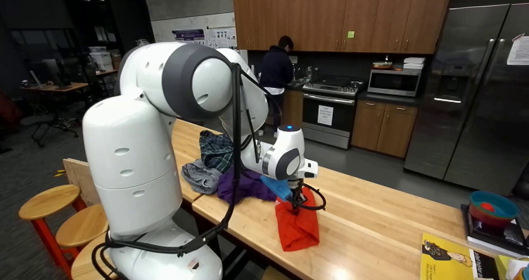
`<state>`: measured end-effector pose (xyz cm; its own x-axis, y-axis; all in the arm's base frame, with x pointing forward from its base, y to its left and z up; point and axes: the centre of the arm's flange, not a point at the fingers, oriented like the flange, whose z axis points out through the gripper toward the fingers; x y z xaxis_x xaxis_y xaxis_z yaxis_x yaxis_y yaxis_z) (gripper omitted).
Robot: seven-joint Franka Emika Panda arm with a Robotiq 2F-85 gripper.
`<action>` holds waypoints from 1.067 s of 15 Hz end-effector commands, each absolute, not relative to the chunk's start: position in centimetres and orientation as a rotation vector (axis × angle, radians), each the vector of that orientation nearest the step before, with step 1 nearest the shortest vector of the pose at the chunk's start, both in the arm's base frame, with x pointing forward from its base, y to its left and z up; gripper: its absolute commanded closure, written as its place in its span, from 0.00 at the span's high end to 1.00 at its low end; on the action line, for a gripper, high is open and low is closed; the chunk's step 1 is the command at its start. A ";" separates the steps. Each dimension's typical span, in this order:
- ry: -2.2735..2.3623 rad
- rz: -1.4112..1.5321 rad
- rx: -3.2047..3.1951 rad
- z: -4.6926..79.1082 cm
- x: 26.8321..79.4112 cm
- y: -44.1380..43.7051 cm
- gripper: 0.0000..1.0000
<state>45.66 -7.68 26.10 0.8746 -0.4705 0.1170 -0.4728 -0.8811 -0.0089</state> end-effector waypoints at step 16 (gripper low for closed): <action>-0.455 0.252 3.083 29.1 40.6 -3.7 0.01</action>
<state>40.35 -4.29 27.96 0.9440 -0.2935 0.1505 -0.2929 -0.9558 -0.0267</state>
